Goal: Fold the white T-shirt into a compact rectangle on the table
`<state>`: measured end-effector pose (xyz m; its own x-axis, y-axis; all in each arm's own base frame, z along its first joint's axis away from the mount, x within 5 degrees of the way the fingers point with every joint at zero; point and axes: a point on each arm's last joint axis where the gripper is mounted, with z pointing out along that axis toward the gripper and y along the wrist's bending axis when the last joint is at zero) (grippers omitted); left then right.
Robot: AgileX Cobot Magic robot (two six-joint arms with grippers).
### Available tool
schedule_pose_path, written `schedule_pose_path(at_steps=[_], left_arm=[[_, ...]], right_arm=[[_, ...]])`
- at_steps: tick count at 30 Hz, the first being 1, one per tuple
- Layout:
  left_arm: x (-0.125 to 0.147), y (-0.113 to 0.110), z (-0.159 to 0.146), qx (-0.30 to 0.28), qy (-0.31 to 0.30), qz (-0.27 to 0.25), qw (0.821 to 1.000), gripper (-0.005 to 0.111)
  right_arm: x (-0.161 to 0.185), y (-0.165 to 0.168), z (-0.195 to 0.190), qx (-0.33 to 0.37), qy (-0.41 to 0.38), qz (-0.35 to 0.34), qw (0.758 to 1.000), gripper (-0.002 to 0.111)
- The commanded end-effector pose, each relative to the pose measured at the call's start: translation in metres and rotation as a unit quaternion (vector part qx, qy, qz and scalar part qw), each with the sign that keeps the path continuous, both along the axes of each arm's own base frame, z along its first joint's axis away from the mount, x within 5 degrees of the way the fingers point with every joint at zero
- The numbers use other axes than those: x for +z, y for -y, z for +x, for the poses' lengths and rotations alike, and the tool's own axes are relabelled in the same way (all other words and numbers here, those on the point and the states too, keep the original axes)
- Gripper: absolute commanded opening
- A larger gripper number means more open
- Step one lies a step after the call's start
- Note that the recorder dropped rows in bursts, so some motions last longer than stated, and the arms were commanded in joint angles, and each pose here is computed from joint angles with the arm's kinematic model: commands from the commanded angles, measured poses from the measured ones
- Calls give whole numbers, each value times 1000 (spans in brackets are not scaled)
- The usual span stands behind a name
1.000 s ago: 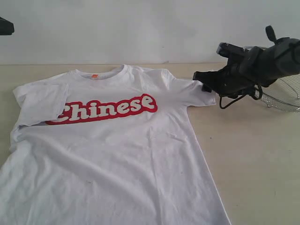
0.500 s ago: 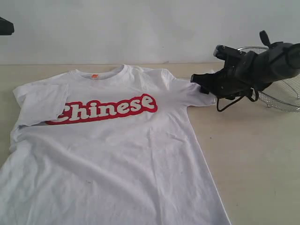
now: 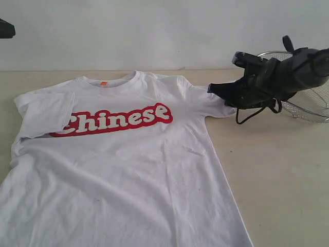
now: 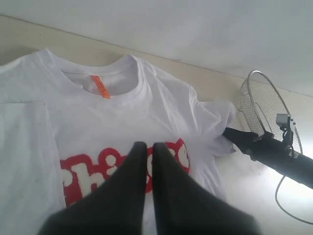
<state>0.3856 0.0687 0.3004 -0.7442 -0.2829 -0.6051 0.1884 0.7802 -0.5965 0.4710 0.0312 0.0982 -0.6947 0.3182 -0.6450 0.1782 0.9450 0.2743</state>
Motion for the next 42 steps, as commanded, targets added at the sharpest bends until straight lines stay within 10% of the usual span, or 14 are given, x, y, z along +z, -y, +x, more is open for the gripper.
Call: schedule_pose_path(at_steps=[1, 42], left_arm=[[2, 1, -1, -3, 6, 1, 1000, 5], [1, 1, -2, -9, 4, 11, 1000, 5]], right_arm=[[23, -5, 0, 18, 24, -11, 999, 0], [51, -146, -13, 162, 63, 14, 985, 0]])
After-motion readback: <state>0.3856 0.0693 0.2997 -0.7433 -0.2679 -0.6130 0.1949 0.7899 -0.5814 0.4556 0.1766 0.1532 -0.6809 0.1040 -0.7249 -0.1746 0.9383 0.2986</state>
